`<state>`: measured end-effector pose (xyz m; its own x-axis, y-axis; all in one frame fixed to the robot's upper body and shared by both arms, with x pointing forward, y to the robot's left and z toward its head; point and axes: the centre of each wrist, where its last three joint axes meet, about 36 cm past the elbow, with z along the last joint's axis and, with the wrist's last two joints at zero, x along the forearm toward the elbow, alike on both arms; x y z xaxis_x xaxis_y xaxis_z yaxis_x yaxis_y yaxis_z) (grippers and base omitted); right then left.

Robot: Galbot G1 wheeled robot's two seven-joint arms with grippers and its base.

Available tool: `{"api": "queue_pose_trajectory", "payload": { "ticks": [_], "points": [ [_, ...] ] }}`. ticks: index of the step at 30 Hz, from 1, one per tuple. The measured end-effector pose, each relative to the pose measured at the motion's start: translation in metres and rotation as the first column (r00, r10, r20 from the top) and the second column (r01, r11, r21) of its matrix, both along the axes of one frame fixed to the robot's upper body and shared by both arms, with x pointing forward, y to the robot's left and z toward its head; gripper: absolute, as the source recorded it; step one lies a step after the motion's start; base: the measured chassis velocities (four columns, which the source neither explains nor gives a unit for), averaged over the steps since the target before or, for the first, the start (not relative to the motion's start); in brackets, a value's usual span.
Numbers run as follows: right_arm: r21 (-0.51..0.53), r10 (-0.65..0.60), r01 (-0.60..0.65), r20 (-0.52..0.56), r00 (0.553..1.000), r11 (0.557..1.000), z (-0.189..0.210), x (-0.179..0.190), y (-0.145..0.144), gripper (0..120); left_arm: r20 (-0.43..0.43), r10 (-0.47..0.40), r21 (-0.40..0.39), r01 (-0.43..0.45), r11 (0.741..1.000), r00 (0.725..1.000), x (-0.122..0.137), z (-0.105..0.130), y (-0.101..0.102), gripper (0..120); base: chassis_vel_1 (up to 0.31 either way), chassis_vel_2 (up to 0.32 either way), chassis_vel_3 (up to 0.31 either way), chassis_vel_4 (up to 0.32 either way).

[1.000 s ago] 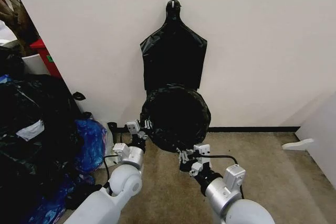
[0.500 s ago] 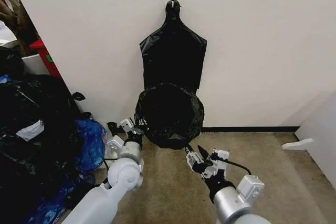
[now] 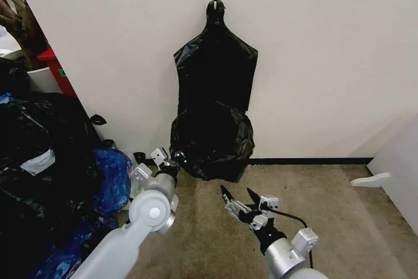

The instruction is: Place the garbage bag over the trash bin.

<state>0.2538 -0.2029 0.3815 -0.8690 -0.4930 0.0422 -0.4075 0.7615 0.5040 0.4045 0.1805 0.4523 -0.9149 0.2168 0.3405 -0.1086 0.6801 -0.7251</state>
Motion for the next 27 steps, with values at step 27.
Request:
{"api": "queue_pose_trajectory", "payload": {
  "ticks": [27],
  "points": [
    [0.199, -0.089, 0.125, -0.182, 0.979, 0.972, -0.018, -0.006, -0.031, 100, -0.067, -0.194, -0.096, 0.187, 0.978, 0.979, 0.047, 0.005, -0.002, 2, 0.000, 0.000, 0.000, 0.000]
  ]
}}
